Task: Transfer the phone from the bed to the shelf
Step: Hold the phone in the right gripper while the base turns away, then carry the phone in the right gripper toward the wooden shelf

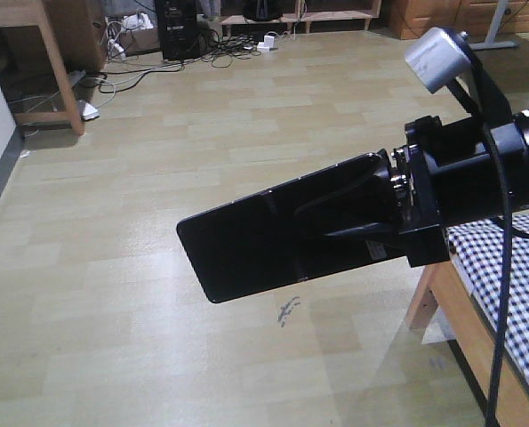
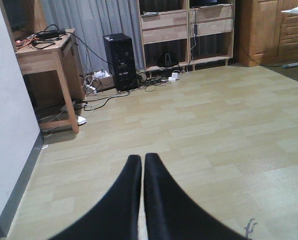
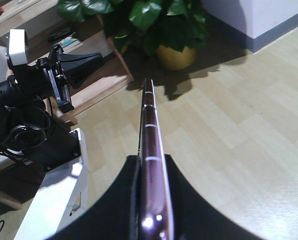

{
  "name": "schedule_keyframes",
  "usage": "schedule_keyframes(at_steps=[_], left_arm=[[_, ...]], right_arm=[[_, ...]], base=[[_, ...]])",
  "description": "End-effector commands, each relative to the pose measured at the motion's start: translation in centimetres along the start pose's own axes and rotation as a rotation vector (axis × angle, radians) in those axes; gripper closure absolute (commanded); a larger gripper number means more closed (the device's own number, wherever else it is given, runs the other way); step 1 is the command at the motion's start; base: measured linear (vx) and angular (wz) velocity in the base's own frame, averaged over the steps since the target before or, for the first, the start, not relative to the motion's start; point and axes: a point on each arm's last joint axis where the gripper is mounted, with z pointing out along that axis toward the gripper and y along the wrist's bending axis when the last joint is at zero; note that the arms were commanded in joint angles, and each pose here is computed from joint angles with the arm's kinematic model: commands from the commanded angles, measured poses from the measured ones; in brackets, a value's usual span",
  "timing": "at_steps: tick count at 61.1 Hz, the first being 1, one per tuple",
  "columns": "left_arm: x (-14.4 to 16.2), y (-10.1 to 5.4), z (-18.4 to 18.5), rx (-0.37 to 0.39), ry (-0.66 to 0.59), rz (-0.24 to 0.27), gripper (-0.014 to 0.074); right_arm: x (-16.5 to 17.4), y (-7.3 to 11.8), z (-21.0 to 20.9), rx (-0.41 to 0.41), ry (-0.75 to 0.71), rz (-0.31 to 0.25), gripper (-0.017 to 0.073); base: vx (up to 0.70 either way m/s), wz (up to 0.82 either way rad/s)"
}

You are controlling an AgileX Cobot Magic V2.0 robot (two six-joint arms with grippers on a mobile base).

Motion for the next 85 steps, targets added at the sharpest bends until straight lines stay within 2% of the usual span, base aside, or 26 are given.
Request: schedule_keyframes(at_steps=[1,85], left_arm=[[-1.5,0.1,-0.25,-0.003,-0.1,-0.009,0.0593],[-1.5,0.1,-0.25,-0.003,-0.1,-0.009,0.0593]], right_arm=[[-1.12,1.92,-0.92,-0.079,-0.067,-0.024,0.0561],[-1.12,1.92,-0.92,-0.079,-0.067,-0.024,0.0561]], base=[[0.37,-0.07],[0.4,-0.04]])
